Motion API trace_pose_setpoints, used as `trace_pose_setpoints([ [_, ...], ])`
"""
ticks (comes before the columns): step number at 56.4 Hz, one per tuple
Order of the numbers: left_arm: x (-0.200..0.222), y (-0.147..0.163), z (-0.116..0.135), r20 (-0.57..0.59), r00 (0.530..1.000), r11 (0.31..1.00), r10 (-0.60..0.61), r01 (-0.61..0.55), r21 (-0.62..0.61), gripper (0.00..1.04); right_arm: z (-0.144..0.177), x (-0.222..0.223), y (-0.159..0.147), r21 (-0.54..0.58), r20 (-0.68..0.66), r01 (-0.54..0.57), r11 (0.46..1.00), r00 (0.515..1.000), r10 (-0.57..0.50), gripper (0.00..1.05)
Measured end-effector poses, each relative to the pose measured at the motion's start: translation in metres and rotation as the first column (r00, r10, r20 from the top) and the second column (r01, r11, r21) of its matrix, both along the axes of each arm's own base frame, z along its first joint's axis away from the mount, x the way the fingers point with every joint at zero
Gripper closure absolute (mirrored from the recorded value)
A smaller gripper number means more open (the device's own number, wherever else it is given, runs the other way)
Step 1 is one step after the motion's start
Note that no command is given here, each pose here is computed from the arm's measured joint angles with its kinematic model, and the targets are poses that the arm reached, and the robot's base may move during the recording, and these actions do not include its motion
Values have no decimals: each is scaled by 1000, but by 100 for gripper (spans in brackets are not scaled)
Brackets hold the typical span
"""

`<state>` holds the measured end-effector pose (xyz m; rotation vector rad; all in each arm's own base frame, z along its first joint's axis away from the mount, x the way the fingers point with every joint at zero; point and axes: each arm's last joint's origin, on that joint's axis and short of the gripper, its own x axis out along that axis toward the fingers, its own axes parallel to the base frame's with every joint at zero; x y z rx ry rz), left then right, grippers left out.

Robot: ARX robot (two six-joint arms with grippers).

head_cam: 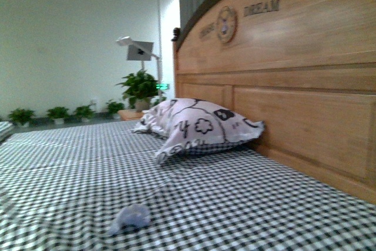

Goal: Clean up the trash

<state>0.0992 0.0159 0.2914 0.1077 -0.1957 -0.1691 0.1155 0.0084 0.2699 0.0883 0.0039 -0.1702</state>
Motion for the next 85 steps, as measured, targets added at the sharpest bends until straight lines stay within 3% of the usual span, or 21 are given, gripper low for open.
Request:
trace_pose_setpoints([
  [33, 0, 0, 0, -1, 1000, 1000, -1, 1, -2, 76, 0, 0, 0, -2, -2, 0, 1000, 1000, 0, 84],
  [44, 1, 1, -11, -329, 944, 1000, 26, -29, -4, 77, 1, -1, 0, -2, 4, -4, 1000, 1000, 4, 84],
  [50, 10, 4, -15, -360, 933, 999, 19, -7, 34, 77, 0, 0, 0, -1, 2, -2, 1000, 1000, 2, 84],
  [64, 55, 10, -21, -342, 939, 960, -34, 126, 251, 77, 0, 0, 0, -2, 2, -1, 1000, 1000, 1, 84],
  [71, 92, 9, -35, -409, 909, 904, -75, 235, 356, 77, 0, 0, 0, -1, 2, 0, 1000, 1000, 0, 84],
  [85, 155, -13, -49, -499, 842, 811, -203, 430, 396, 77, 0, 0, 0, -1, 2, 0, 1000, 1000, 0, 84],
])
